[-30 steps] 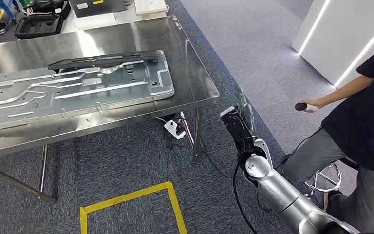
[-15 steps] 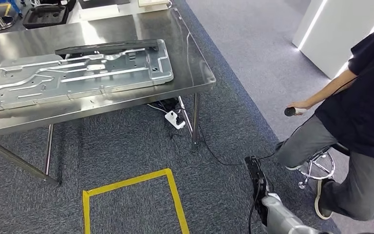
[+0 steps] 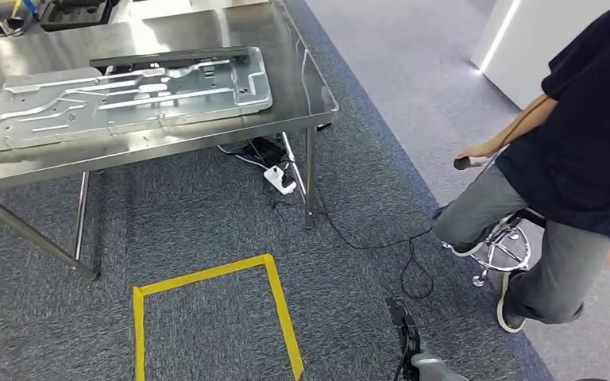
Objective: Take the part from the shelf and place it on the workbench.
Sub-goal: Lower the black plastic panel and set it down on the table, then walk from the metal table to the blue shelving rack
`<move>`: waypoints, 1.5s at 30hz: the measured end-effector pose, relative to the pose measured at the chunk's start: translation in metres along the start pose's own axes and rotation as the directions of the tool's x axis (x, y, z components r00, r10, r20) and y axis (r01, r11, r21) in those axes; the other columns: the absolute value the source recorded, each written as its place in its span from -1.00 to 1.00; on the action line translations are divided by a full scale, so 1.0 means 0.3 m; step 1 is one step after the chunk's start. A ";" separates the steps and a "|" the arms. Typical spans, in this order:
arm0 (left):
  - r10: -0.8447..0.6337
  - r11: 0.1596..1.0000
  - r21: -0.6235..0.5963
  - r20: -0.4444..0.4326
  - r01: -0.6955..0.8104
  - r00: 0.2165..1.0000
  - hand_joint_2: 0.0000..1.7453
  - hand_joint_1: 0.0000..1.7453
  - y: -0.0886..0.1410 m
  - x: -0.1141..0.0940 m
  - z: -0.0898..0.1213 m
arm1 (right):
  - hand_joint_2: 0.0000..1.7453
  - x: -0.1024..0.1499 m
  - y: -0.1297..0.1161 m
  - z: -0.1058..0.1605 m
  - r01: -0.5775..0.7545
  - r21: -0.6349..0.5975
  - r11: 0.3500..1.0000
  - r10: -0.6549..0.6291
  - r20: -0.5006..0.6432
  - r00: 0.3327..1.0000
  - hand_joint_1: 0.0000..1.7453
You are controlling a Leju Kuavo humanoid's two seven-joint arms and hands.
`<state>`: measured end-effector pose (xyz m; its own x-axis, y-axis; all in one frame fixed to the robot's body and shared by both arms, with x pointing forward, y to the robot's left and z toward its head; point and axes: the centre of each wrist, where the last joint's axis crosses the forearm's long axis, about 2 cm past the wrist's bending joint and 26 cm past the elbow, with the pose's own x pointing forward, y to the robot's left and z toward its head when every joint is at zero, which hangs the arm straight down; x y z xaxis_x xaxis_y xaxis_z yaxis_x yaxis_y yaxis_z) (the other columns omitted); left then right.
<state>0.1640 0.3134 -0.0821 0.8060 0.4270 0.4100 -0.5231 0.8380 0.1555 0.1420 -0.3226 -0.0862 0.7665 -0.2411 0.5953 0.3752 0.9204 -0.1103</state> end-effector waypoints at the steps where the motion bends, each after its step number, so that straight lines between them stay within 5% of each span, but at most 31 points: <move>1: 0.007 1.000 0.001 0.005 -0.007 1.000 -1.00 -1.00 0.001 -0.005 0.000 | -1.00 -0.009 0.004 0.003 -0.001 -0.002 1.000 0.001 -0.014 1.000 -1.00; 13: 0.028 0.999 0.029 0.068 -0.030 0.997 -1.00 -1.00 0.002 -0.011 0.001 | -1.00 -0.088 0.024 0.031 -0.007 0.010 1.000 0.008 -0.080 0.997 -1.00; 45: 0.038 0.997 0.068 0.006 -0.039 0.999 -1.00 -1.00 -0.002 -0.043 0.007 | -1.00 -0.117 0.053 0.046 -0.058 0.049 0.997 0.065 -0.168 0.984 -1.00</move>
<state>0.1533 0.3065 -0.0856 0.7836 0.4569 0.4209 -0.5716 0.7957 0.2003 0.1139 -0.2952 -0.0979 0.8659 -0.2289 0.4447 0.3044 0.9467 -0.1054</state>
